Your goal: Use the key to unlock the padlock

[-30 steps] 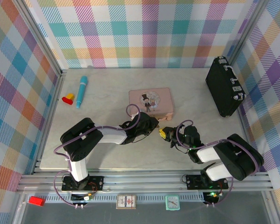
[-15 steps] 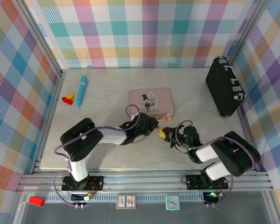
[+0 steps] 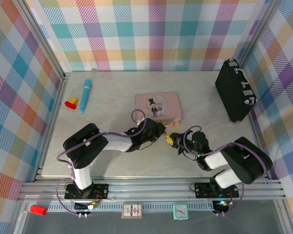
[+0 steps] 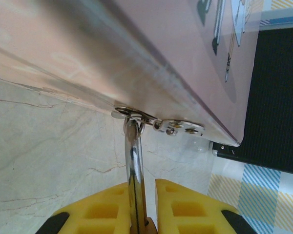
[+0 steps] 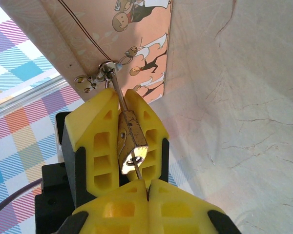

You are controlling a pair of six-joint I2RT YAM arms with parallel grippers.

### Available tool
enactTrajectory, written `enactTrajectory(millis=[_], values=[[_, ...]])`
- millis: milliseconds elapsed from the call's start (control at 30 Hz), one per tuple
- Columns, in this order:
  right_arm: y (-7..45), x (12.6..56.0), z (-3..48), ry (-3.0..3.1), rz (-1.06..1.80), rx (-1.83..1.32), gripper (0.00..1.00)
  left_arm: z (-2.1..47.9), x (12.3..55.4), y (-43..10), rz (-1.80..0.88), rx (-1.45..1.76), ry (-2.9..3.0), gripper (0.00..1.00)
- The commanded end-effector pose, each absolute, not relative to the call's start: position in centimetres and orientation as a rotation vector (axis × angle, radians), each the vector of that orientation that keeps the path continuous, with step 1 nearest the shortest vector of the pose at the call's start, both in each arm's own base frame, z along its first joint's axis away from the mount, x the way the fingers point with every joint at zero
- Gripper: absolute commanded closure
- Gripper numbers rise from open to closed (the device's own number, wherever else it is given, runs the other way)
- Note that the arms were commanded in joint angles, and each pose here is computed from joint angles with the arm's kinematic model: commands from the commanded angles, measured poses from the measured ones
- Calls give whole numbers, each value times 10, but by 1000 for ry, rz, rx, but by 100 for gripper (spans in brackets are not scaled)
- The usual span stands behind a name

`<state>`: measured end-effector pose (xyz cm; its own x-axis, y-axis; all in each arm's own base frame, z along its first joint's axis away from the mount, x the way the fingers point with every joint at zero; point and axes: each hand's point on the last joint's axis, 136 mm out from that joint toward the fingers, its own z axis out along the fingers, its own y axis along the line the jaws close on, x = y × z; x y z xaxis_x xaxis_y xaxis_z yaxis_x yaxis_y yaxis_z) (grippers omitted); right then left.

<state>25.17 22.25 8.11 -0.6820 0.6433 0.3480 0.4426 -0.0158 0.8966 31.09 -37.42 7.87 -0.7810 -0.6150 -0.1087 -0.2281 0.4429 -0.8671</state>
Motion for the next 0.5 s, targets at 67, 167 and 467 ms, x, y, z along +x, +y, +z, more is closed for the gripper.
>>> enactTrajectory(millis=[67, 167, 467], values=[[223, 264, 89, 1990, 1814, 1179, 100, 142, 306, -399, -1561, -669, 2135, 100], [224, 265, 88, 1985, 1822, 1185, 100, 141, 305, -398, -1564, -674, 2134, 100], [221, 266, 83, 1983, 1806, 1201, 100, 141, 305, -396, -1562, -677, 2133, 100]])
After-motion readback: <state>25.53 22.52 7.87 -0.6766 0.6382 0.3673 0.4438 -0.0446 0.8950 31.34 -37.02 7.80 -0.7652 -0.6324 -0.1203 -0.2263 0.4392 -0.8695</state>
